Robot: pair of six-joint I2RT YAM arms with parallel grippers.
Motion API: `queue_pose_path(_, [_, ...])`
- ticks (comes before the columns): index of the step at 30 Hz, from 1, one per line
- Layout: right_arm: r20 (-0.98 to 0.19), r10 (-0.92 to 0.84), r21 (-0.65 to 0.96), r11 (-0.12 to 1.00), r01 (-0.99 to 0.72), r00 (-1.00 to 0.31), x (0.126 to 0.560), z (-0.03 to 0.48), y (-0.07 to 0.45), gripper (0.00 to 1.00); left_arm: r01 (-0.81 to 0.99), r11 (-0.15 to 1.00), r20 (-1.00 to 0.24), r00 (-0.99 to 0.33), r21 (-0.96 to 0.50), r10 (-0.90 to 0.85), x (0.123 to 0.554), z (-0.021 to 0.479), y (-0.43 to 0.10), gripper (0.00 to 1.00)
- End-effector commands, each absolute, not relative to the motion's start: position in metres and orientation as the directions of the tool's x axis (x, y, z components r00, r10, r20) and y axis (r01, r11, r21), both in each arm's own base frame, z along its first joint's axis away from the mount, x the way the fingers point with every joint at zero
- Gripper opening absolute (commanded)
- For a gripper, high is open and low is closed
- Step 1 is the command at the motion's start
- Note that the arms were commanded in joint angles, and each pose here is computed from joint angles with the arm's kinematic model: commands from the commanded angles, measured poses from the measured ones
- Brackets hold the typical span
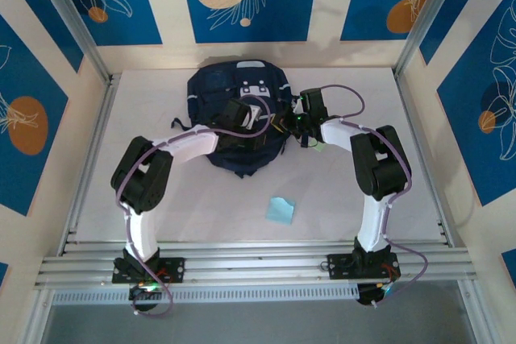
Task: Pack the student bag
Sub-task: Unzip the student bag at the top-center of the table.
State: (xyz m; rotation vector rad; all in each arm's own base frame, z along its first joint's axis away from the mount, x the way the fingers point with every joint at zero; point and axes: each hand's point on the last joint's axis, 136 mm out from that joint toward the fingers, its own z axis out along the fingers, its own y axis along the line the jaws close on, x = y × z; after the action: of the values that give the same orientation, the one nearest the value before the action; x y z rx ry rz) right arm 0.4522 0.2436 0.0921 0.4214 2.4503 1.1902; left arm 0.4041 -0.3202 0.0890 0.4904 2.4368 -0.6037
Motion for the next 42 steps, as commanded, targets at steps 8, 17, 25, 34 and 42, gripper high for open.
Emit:
queue_pose_path(8, [-0.152, 0.32, 0.851, 0.524, 0.041, -0.935, 0.435, 0.105, 0.278, 0.0, 0.563, 0.75, -0.702, -0.686, -0.347, 0.191, 0.427, 0.112, -0.36, 0.32])
queue_pose_path(17, [-0.146, 0.336, 0.845, 0.532, 0.06, -0.93, 0.436, 0.1, 0.274, 0.0, 0.531, 0.803, -0.642, -0.721, -0.271, 0.259, 0.428, 0.093, -0.344, 0.0])
queue_pose_path(25, [-0.177, 0.394, 0.816, 0.571, 0.089, -0.902, 0.452, 0.096, 0.248, 0.0, 0.475, 0.854, -0.454, -0.822, -0.212, 0.345, 0.362, 0.081, -0.274, 0.0])
queue_pose_path(34, [-0.195, 0.392, 0.801, 0.593, 0.085, -0.899, 0.456, 0.098, 0.239, 0.0, 0.43, 0.876, -0.343, -0.874, -0.217, 0.344, 0.331, 0.077, -0.219, 0.0])
queue_pose_path(42, [-0.279, 0.391, 0.751, 0.658, 0.055, -0.877, 0.462, 0.113, 0.212, 0.0, 0.266, 0.964, -0.276, -0.928, -0.013, 0.252, 0.337, 0.073, -0.131, 0.0])
